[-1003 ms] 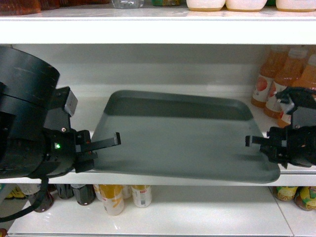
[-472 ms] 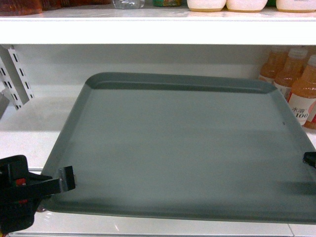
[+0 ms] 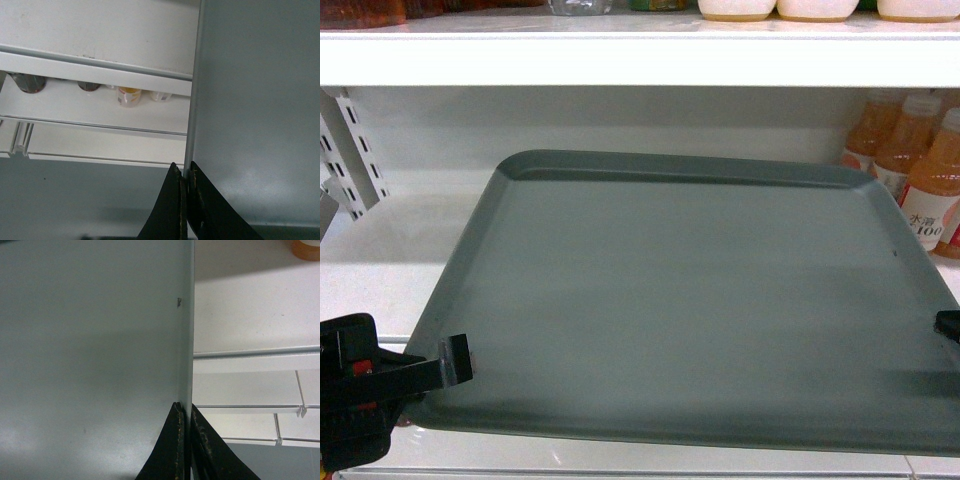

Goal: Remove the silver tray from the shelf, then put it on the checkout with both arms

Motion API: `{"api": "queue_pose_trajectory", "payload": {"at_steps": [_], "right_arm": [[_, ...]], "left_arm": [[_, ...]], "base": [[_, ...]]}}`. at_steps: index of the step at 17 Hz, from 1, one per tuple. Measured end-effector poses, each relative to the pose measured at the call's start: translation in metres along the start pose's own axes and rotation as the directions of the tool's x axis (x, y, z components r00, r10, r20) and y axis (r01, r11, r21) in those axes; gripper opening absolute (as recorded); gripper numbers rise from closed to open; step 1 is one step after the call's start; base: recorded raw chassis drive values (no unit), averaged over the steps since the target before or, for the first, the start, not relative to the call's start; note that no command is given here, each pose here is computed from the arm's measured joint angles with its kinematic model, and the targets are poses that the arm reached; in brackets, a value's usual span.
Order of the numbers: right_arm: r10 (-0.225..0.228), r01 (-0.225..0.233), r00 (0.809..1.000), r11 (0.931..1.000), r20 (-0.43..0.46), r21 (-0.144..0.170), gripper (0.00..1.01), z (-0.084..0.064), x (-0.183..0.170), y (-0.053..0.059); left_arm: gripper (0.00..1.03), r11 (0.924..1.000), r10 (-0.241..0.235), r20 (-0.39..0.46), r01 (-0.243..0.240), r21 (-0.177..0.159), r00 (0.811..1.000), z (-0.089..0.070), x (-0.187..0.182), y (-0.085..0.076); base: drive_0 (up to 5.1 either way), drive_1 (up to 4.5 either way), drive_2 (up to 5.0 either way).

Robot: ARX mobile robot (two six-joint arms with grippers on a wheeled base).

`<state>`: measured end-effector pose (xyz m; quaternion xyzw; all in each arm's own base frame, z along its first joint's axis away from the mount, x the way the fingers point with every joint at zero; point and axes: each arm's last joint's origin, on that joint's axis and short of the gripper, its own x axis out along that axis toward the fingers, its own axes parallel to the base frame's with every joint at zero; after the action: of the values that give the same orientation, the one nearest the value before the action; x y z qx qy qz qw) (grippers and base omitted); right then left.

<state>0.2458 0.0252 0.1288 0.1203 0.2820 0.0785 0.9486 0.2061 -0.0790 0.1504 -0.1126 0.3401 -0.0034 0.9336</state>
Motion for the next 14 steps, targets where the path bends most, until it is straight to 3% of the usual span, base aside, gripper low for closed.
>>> {"api": "queue_pose_trajectory", "payload": {"at_steps": [14], "right_arm": [[0.000,0.000,1.000,1.0000,-0.001,0.000,0.03,-0.0002,0.0001,0.0000]], "left_arm": [[0.03,1.0000,0.000,0.001,0.000,0.000,1.000,0.0001,-0.0001,0.0000]], "base": [[0.0,-4.18,4.2]]}}
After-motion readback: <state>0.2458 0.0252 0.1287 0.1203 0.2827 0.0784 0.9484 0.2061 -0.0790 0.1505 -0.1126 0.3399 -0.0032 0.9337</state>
